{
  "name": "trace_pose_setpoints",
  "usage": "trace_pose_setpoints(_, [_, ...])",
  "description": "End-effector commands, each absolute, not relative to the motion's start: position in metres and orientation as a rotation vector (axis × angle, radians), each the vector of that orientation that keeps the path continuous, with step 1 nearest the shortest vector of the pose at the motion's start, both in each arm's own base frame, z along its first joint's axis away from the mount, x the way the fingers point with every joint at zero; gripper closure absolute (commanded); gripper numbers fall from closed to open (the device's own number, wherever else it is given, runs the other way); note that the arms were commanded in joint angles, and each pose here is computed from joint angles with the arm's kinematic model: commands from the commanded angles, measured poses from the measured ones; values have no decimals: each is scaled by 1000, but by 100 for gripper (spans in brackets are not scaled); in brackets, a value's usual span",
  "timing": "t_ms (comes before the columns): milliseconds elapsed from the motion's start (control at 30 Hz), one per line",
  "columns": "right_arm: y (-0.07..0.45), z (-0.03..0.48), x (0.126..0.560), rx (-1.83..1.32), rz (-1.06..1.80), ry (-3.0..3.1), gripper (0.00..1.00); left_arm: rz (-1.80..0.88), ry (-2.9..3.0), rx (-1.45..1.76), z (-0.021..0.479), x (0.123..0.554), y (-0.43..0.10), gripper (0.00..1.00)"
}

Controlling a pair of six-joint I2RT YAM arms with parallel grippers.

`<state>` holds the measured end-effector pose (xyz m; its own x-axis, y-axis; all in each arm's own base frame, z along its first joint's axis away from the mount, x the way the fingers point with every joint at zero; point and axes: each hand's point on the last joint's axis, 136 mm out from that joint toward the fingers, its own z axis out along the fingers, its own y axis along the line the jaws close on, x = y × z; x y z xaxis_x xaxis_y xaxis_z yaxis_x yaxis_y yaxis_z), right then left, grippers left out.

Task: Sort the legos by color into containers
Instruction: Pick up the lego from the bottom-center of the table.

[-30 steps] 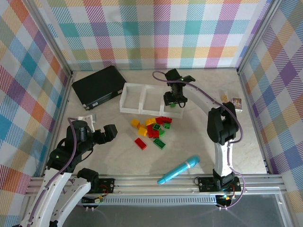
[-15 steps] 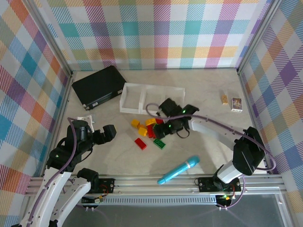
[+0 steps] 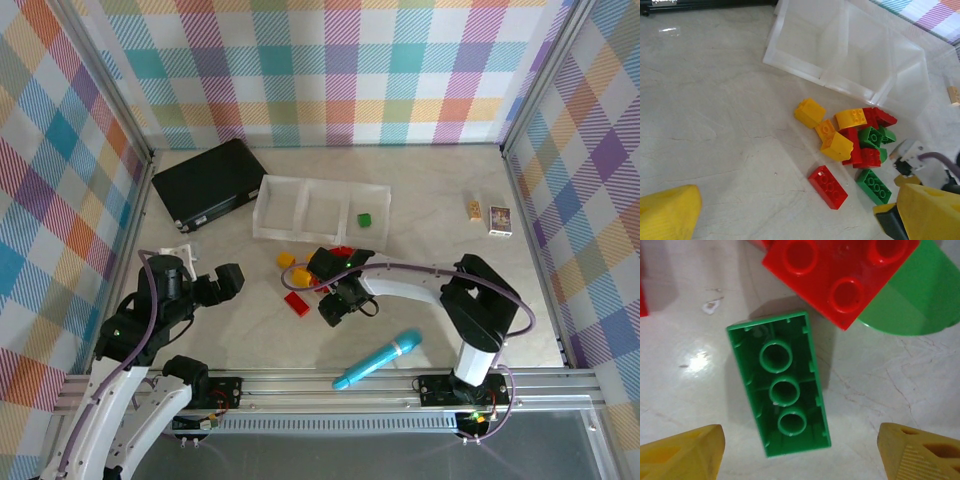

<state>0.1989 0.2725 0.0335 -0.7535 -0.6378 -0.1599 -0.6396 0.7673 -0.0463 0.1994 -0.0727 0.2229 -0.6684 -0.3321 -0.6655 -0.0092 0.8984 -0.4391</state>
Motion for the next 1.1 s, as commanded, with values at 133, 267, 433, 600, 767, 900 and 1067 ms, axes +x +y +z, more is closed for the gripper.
trace_pose_setpoints(133, [289,34,214,-1076,-1,2731,26,-516,2230,-242,239,190,-69,0])
trace_pose_setpoints(267, [291,26,214,-1099,0,2735,30,-513,2218,-245,240,189,-67,0])
trace_pose_setpoints(433, [293,18,214,-1103,8,2741,38,-515,2201,-243,243,187,-66,0])
trace_pose_setpoints(600, [293,14,214,-1101,-7,2751,49,-514,2193,-247,244,186,-65,0])
trace_pose_setpoints(767, [291,17,213,-1096,-13,2754,62,-510,2194,-253,243,186,-64,0])
trace_pose_setpoints(900, [289,27,212,-1075,4,2748,71,-510,2190,-254,243,187,-64,0])
trace_pose_setpoints(1067, [291,55,210,-1034,81,2719,78,-516,2190,-252,243,187,-65,0])
